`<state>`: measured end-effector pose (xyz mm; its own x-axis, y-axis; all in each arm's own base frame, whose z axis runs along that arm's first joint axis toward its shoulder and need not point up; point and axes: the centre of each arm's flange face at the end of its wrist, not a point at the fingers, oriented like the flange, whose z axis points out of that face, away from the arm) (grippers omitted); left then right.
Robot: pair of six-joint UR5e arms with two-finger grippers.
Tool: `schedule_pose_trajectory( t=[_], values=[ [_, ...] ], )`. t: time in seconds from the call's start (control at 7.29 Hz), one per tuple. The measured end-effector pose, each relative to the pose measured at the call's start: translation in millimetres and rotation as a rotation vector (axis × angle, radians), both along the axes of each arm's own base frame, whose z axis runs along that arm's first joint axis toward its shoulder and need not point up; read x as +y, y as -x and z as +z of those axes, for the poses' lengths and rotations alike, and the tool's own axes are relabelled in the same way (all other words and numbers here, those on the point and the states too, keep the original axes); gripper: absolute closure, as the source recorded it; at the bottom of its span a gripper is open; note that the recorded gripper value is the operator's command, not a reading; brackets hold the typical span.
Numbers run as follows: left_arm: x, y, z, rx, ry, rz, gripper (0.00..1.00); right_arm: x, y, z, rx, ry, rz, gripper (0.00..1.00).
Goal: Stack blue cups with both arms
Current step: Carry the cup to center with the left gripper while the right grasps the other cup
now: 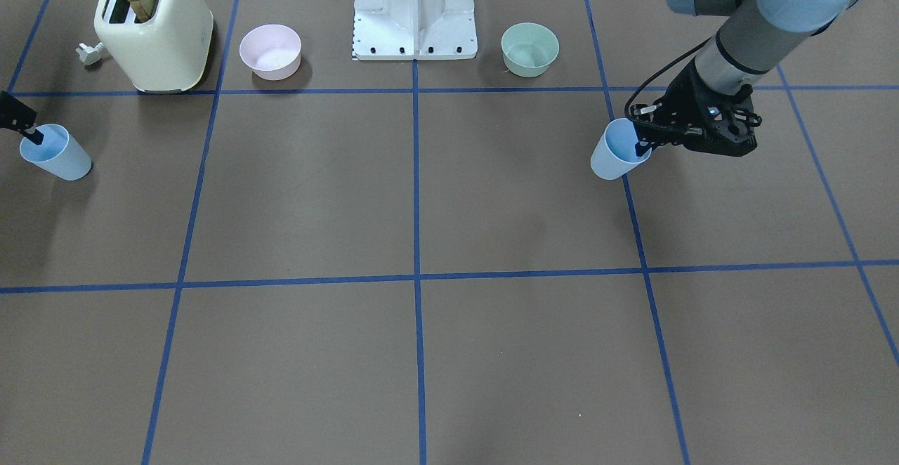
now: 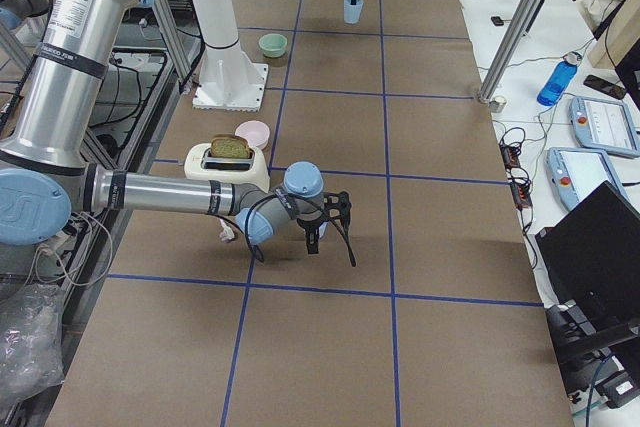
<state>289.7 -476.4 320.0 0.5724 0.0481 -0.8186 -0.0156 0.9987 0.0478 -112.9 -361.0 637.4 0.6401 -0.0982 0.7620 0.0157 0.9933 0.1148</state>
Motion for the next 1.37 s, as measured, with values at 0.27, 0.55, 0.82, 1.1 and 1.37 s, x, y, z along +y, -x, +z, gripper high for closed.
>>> schedule_pose_trajectory(
  t=[0.27, 0.55, 0.82, 1.1, 1.37],
  values=[
    [-11.5, -26.3, -47.8, 0.009, 0.044, -0.02, 1.0, 4.6, 3.0, 2.7, 0.001, 0.003, -0.01, 0.0],
    [-8.7, -67.9, -79.4, 0.018, 0.086, -0.021, 1.0, 6.4, 7.9, 4.4, 0.008, 0.002, -0.021, 0.06],
    [7.0, -109.0, -99.0, 0.012, 0.103, -0.025, 1.0, 7.3, 13.3, 5.7, 0.017, 0.002, -0.028, 0.82],
    [15.8, -131.6, -107.6, 0.008, 0.113, -0.027, 1.0, 6.2, 17.0, 6.3, 0.026, 0.004, -0.021, 1.0],
    [27.6, -151.5, -113.5, 0.002, 0.119, -0.029, 1.0, -0.2, 21.4, 1.4, 0.023, 0.003, -0.008, 1.0]
  ],
)
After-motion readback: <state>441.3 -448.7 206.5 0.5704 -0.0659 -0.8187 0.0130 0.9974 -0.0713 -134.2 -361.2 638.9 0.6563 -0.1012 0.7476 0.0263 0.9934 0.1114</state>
